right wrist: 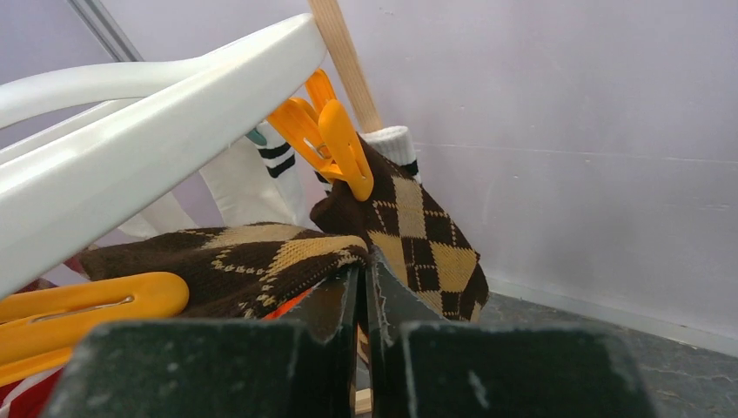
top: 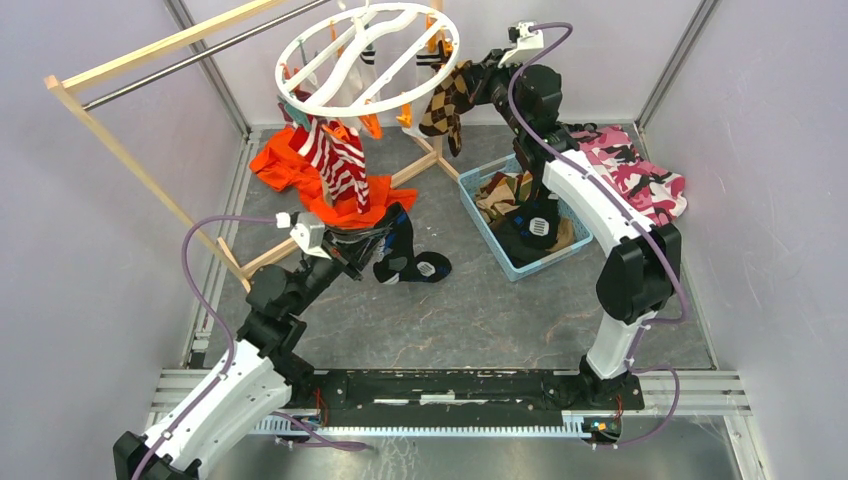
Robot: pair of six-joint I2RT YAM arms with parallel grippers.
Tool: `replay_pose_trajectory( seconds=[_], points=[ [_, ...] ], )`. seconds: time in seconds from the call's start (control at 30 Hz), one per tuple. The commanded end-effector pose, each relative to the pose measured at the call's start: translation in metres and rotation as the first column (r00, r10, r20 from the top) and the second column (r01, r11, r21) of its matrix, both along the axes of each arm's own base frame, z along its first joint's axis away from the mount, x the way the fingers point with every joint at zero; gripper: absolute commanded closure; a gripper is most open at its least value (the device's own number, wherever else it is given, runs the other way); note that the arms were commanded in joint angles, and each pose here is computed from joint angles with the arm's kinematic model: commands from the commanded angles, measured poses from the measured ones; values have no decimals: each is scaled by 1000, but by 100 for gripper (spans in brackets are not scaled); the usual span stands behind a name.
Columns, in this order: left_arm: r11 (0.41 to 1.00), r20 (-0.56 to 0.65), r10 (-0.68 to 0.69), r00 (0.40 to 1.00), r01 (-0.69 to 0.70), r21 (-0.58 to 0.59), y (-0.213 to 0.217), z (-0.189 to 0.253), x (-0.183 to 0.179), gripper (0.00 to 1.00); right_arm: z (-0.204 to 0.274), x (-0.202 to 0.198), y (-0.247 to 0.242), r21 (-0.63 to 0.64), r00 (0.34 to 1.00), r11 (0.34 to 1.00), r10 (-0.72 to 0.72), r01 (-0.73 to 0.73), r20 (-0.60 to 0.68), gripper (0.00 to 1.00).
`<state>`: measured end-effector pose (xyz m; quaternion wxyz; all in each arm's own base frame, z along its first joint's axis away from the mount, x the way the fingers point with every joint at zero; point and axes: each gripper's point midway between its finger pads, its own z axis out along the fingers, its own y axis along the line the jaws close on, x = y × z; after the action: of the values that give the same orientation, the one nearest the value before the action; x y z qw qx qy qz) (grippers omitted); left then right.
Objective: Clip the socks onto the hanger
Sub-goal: Rotate the hanger at the clothesline.
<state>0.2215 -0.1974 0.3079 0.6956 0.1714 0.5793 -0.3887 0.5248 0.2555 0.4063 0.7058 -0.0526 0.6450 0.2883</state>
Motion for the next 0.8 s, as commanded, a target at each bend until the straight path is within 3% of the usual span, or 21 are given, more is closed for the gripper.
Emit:
replay_pose_trajectory(
  seconds=[0.0, 0.57, 0.77],
  points=[
    [996, 81, -30, 996, 37, -85, -2, 41, -7, 98, 37, -3, 0, 58, 997, 998, 29, -34, 76, 93],
    [997, 83, -11, 997, 17, -73, -4, 39, 2, 98, 33, -40, 10, -25, 967, 978, 208, -207, 148, 70],
    [998, 93, -7, 996, 14, -68, -3, 41, 1, 98, 34, -51, 21, -77, 940, 956, 293, -283, 173, 55]
  ],
)
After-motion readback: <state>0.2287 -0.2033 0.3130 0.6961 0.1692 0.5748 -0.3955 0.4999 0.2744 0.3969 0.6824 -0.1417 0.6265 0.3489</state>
